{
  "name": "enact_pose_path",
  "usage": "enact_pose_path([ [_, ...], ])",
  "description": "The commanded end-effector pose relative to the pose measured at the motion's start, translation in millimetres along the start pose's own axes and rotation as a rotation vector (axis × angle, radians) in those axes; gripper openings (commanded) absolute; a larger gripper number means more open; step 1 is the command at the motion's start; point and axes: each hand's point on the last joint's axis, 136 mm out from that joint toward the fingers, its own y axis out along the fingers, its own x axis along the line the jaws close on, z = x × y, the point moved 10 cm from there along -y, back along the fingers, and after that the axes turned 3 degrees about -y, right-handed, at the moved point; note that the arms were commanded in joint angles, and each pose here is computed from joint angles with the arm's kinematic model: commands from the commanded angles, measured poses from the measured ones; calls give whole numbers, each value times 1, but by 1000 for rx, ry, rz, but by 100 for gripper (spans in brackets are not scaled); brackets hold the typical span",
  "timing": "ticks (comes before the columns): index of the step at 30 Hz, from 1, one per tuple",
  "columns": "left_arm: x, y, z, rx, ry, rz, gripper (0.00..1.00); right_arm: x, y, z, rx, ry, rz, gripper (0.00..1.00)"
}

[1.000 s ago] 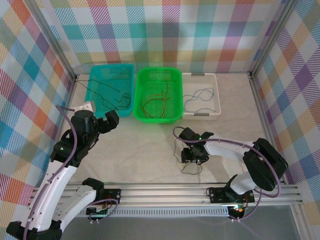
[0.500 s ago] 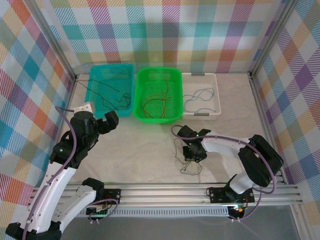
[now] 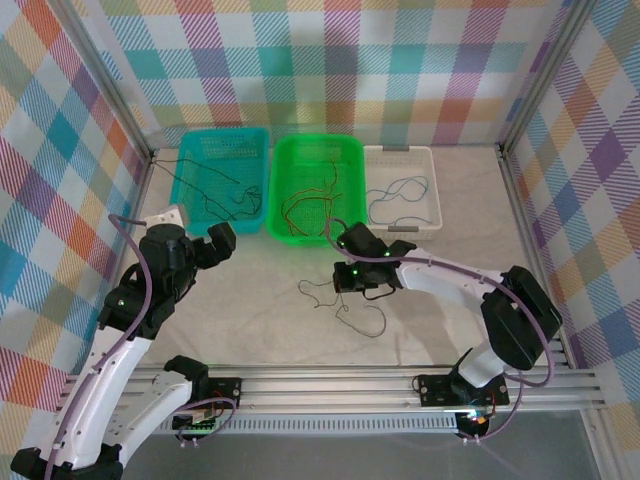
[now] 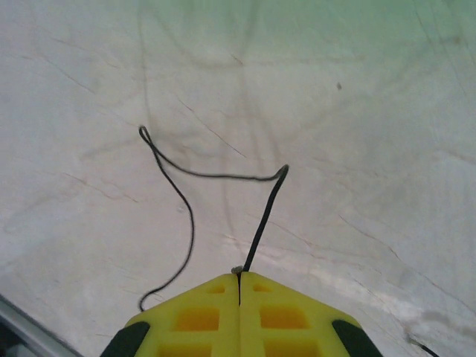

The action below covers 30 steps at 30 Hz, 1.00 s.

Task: Untangle the cables

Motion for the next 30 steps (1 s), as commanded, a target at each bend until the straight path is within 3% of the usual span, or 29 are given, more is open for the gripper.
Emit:
enact_pose_path([
  [1, 0, -3, 0, -27, 17, 4, 100, 13, -18, -9, -41, -55, -58, 0],
  [8, 1, -5, -1, -43, 11, 2, 100, 54, -75, -50, -175, -144, -175, 0],
  [15, 3, -8, 0, -67, 0, 15, 100, 102, -125, -96, -235, -230, -312, 0],
  [18, -3, -9, 1, -57, -8, 114, 100, 118, -134, -109, -231, -250, -392, 0],
  [22, -17, -15, 5, -35, -49, 345, 100, 133, -137, -118, -216, -262, -518, 0],
  [30, -23, -16, 22, 20, -315, 623, 100, 149, -147, -119, -180, -268, -737, 0],
])
